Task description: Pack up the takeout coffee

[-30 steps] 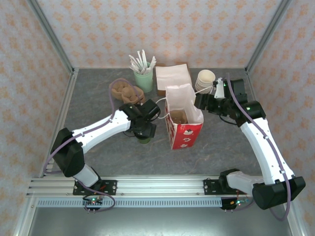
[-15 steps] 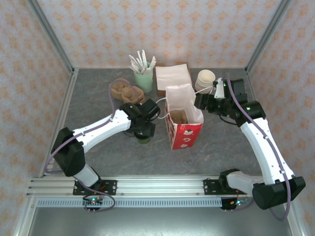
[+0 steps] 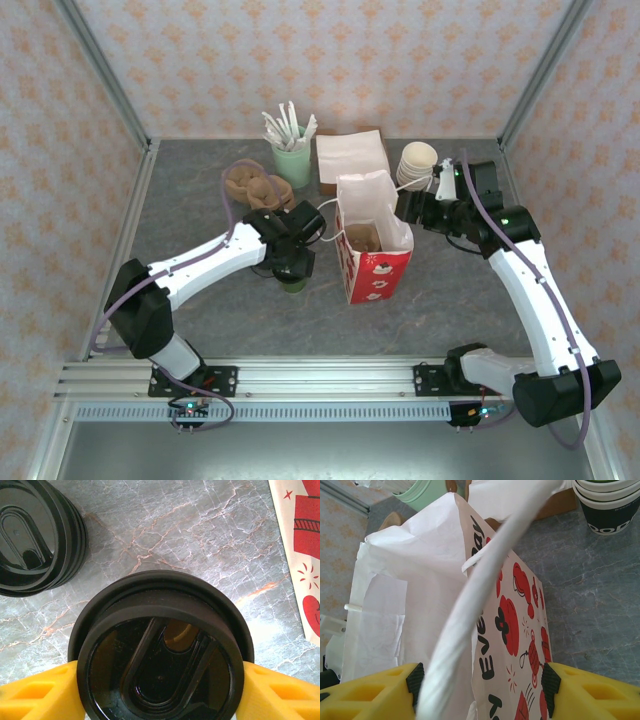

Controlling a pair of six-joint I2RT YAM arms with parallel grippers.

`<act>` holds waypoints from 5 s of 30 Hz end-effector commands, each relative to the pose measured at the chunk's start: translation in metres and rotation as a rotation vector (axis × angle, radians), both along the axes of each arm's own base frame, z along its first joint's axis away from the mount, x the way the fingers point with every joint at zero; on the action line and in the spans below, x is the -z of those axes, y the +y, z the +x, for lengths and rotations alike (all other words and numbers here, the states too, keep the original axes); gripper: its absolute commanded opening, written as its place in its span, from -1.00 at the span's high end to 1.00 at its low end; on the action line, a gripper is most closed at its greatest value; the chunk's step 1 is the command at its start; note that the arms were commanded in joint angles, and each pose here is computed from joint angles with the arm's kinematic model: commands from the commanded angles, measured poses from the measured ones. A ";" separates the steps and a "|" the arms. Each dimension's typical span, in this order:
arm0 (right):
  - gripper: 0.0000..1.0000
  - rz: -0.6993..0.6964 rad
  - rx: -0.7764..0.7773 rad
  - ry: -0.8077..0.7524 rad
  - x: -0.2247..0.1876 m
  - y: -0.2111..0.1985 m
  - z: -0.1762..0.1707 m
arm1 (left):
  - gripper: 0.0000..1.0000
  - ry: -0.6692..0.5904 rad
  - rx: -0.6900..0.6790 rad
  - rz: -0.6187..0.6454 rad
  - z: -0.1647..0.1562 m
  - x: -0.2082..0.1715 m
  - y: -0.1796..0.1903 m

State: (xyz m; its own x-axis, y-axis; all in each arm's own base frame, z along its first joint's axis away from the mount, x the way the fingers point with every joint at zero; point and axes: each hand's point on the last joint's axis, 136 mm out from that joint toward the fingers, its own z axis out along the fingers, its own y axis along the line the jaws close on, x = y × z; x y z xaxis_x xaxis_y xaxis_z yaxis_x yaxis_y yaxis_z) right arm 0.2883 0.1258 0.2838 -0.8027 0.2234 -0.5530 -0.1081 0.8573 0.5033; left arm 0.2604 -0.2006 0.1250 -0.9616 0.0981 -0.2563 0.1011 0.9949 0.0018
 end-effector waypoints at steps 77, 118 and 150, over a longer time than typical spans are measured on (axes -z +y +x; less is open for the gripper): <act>0.18 0.310 -0.052 -0.056 0.002 0.122 0.009 | -0.22 -0.425 0.177 -0.233 0.023 -0.256 -0.013; -0.21 0.258 -0.502 0.108 0.001 0.122 0.005 | -0.12 -0.094 0.101 -0.095 0.057 -0.164 -0.037; 0.71 0.186 -0.530 0.103 0.005 0.141 0.034 | -0.13 -0.137 -0.016 -0.063 0.087 -0.144 -0.034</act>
